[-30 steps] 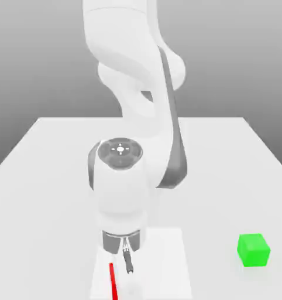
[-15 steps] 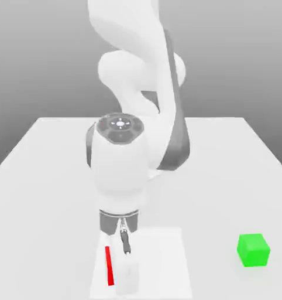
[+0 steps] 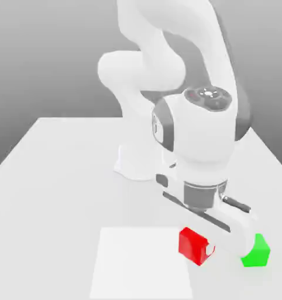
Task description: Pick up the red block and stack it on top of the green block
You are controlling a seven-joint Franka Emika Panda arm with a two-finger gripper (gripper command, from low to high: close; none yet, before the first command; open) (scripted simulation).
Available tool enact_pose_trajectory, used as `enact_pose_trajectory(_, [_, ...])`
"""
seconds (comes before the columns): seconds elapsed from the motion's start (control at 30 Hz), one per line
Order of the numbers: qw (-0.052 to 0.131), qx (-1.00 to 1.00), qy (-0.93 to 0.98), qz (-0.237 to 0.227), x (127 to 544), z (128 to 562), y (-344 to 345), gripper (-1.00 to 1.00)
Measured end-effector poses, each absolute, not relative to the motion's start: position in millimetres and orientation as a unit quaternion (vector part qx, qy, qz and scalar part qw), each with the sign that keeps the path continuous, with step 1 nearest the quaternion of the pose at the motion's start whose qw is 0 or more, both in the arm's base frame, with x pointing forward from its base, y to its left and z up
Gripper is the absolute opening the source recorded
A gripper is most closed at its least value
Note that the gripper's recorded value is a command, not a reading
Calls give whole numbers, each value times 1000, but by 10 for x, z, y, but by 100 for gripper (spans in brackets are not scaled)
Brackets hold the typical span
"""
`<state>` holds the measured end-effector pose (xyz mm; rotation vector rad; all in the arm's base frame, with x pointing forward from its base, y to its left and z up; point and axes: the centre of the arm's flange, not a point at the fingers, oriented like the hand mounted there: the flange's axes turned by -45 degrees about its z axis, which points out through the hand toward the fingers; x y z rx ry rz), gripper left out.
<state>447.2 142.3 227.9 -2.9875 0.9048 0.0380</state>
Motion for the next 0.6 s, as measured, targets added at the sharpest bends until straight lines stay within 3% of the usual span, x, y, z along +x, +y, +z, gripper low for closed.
enact_pose_trajectory(0.27, [3, -999, 32, 2, 3932, 2451, 2427, -100])
enact_pose_trajectory(0.43, [0, -1000, 1, -1, 3877, 1991, 2528, -100])
enact_pose_trajectory(0.47, [0, -1000, 0, -1, 3868, 1883, 2530, 100])
enact_pose_trajectory(0.6, [0, -1000, 0, -1, 3868, 1883, 2530, 100])
